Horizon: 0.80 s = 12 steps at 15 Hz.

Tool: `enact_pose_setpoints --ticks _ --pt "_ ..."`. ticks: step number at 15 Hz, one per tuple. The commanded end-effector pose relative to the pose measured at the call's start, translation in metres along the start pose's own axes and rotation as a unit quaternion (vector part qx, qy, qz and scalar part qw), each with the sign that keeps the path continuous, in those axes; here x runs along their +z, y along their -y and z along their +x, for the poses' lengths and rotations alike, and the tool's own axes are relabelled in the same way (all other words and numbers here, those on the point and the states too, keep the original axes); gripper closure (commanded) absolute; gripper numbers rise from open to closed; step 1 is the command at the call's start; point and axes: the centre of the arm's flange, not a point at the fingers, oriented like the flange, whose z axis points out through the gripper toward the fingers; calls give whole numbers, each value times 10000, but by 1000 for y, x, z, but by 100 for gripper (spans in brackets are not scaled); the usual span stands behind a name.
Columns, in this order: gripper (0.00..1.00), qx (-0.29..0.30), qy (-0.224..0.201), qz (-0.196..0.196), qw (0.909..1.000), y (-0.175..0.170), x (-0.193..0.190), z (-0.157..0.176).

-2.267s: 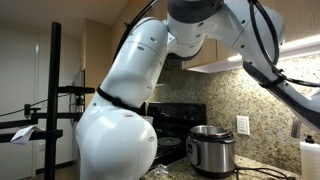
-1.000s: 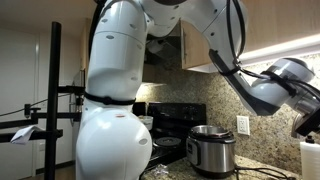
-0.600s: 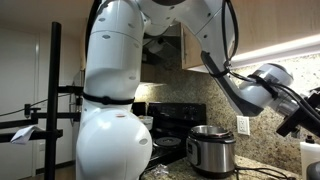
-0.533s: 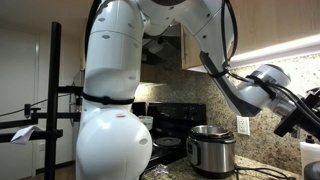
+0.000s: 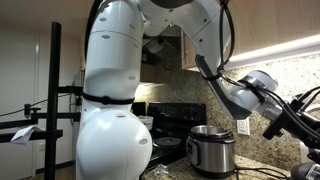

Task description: Pick up the black lid on the right and put it on top of the rice cooker on the left

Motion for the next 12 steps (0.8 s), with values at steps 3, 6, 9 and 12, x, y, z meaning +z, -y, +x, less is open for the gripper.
enact_pose_setpoints --ticks 3,6,9,12 --pt "96 -44 37 2 10000 5 4 0" --pt "97 -23 5 9 10000 3 1 -2" --pt "97 -177 -178 -120 9996 4 -18 -3" --pt "97 -355 -362 -101 9987 -3 -38 0"
